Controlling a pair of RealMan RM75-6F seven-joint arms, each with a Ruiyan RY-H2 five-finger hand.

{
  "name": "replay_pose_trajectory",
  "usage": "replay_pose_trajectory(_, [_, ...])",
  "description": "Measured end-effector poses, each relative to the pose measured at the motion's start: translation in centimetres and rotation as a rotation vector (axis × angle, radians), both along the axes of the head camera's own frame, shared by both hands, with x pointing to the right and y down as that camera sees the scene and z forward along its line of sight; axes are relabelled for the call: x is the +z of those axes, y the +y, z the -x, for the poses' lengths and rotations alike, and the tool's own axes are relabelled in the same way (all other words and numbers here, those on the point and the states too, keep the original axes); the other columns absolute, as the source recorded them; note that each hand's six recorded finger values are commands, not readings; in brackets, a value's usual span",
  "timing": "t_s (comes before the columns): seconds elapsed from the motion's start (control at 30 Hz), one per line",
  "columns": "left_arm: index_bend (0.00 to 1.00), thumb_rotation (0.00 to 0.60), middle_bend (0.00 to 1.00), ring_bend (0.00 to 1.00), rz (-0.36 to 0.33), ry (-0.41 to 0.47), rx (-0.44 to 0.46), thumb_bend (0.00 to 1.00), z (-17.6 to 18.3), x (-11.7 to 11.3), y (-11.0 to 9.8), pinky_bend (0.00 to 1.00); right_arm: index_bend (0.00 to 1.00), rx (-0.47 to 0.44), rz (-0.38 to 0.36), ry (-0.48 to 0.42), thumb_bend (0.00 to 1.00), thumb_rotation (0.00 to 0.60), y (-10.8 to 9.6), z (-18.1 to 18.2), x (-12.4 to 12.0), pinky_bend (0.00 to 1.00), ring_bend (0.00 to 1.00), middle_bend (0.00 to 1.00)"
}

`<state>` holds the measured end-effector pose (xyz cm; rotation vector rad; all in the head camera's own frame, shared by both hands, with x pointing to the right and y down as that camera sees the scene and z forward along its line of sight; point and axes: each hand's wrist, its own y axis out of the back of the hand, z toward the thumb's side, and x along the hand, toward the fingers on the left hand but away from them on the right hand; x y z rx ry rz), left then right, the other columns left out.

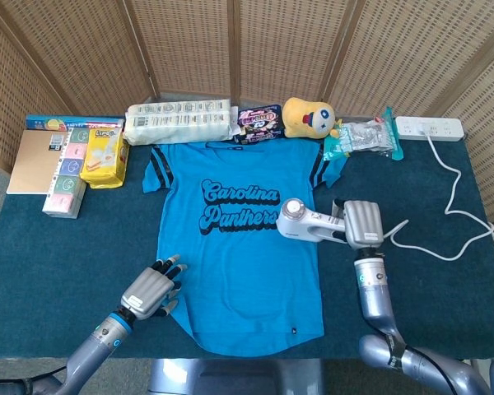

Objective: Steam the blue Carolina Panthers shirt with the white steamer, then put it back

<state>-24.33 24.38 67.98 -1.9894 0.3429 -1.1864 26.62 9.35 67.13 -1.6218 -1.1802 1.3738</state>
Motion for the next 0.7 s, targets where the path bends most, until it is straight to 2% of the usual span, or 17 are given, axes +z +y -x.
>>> replay_pose_trajectory(0.23, [0.63,0.519,0.21,0.07,-0.001,-0.005,-0.002,0.44,0.1,-0.1,0.0,0.20,0.67,0.075,-0.023,0.044,0.33,0.600,-2.4,-2.5,0.7,0.71,0.73,0.69])
replay_pose_trajectory(0.7, [0.63,0.524,0.21,0.07,0.004,-0.019,-0.005,0.44,-0.1,0.2,0.2,0.20,0.67,0.162,-0.041,0.142,0.33,0.600,-4.4,-8.2,2.9,0.68,0.72,0.69])
